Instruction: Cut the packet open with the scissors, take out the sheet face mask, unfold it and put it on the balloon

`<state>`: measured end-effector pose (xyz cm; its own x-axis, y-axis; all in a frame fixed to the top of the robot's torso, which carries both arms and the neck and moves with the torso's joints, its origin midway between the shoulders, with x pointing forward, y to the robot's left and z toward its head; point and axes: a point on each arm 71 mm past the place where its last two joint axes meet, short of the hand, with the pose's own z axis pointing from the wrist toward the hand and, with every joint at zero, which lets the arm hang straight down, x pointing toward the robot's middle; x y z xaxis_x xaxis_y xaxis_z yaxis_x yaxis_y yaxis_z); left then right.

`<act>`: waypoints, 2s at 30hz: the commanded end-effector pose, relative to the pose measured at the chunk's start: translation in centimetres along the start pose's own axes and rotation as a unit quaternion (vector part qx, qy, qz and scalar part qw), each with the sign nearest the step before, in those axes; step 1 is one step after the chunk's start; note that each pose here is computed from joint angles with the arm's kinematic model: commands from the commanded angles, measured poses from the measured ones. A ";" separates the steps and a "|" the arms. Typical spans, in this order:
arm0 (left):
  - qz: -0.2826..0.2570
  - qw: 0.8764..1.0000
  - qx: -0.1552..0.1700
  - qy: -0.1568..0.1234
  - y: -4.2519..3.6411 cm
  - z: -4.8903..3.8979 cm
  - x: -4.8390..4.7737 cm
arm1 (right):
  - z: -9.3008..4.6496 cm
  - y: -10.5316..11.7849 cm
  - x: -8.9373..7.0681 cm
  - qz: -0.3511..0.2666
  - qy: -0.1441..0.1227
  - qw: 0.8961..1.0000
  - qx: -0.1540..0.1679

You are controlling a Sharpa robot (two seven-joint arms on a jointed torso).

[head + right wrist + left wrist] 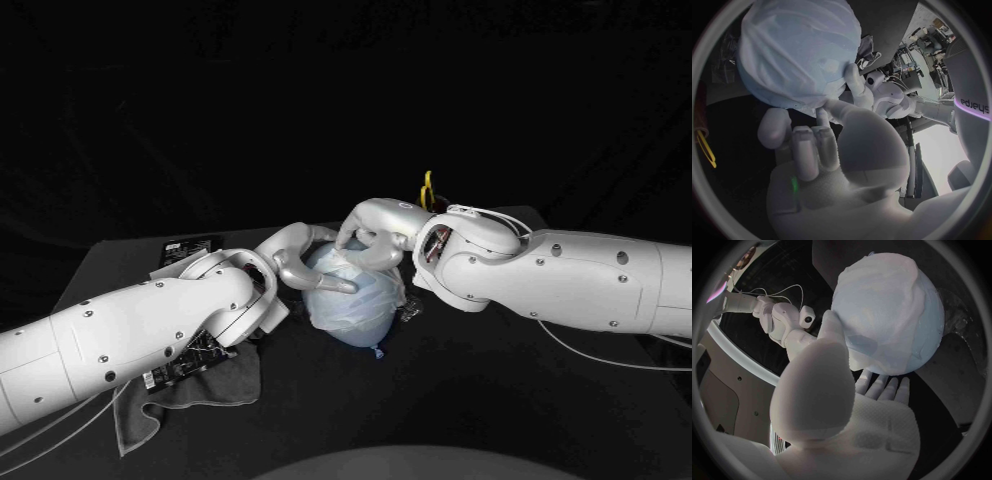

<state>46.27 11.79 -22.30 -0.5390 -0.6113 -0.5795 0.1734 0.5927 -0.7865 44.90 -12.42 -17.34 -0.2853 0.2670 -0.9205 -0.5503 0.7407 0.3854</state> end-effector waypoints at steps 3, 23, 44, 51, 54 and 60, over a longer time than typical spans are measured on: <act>-0.002 1.000 0.001 0.009 -0.06 0.03 0.24 | 0.0 0.7 0.0 0.000 -0.013 0.999 -0.046; -0.003 1.000 0.000 0.010 -0.06 -0.01 0.24 | -0.1 -0.1 -1.2 0.018 -0.095 0.995 -0.035; -0.006 1.000 0.000 0.009 -0.06 -0.02 0.23 | 1.1 -2.0 -2.0 -0.007 -0.118 0.993 -0.005; -0.007 1.000 -0.002 0.009 -0.05 -0.03 0.22 | 1.8 -3.0 -2.1 -0.010 -0.099 0.995 0.018; -0.007 1.000 -0.002 0.009 -0.04 -0.04 0.20 | 2.0 -3.5 -2.2 0.001 -0.097 0.995 0.028; -0.009 1.000 -0.003 0.009 -0.01 -0.05 0.17 | 2.1 -4.4 -2.3 0.022 -0.087 0.995 0.049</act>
<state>46.28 11.85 -22.24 -0.5411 -0.6184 -0.5699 0.1644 0.5868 -0.7928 49.47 -14.85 -16.72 -0.1117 0.3897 -0.9141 -0.4911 0.7780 0.3917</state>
